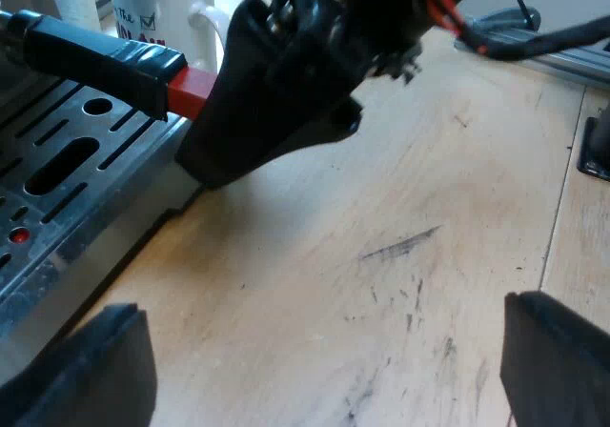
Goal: Grind coffee beans and then tamp
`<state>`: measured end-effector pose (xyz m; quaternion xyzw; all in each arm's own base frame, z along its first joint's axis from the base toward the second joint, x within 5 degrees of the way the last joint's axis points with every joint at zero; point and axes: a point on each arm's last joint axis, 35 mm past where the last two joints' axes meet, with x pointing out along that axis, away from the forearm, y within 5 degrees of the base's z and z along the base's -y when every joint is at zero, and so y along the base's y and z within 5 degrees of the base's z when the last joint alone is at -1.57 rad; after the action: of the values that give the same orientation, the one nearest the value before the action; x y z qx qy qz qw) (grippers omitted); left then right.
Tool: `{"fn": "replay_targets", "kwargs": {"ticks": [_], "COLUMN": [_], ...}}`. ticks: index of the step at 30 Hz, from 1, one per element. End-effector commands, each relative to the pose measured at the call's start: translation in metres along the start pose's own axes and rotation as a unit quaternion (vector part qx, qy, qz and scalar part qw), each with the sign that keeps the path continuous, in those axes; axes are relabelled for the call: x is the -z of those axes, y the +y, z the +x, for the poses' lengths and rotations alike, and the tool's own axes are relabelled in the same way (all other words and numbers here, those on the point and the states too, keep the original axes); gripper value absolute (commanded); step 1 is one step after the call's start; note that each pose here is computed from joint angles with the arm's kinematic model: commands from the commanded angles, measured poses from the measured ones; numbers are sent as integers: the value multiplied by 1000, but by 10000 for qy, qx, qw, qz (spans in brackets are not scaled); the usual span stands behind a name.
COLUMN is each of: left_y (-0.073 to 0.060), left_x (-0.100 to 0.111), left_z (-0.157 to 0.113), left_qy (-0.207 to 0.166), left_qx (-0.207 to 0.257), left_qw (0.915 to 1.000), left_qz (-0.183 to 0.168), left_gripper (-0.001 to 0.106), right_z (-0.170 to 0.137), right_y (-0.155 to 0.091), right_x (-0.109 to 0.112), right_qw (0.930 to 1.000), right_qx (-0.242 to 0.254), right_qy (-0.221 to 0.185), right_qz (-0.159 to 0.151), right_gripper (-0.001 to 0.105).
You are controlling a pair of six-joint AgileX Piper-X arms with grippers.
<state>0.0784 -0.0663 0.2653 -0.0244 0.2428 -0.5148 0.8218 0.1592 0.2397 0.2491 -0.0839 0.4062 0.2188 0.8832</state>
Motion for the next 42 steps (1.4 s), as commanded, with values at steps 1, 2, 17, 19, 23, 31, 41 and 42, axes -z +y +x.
{"fn": "replay_targets", "kwargs": {"ticks": [1,2,17,19,23,31,41,42], "left_y": [-2,-2,-2,-2,-2,-2,-2,-2], "left_x": [-3,-3,-3,-3,-3,-3,-3,-3], "left_z": [0,0,0,0,0,0,0,0], "left_qy": [-74,-74,-74,-74,-74,-74,-74,-74], "left_qx": [171,170,170,170,170,170,170,170], "left_qw": [9998,9998,9998,9998,9998,9998,9998,9998], "left_qz": [61,61,61,61,61,61,61,61], "left_gripper": [75,75,75,75,75,75,75,75], "right_z": [6,7,10,12,18,20,20,20], "right_y": [-4,-7,-10,-10,-10,-11,-10,-10], "right_x": [-5,-6,-15,-14,-14,-11,-12,-12], "right_qw": [9999,9998,9988,9990,9992,9995,9993,9993], "right_qx": [123,164,73,77,87,142,150,152], "right_qy": [-20,-8,-384,-377,-313,-204,-255,-256], "right_qz": [59,95,278,243,251,215,229,229], "right_gripper": [63,63,63,63,63,63,63,63]}}
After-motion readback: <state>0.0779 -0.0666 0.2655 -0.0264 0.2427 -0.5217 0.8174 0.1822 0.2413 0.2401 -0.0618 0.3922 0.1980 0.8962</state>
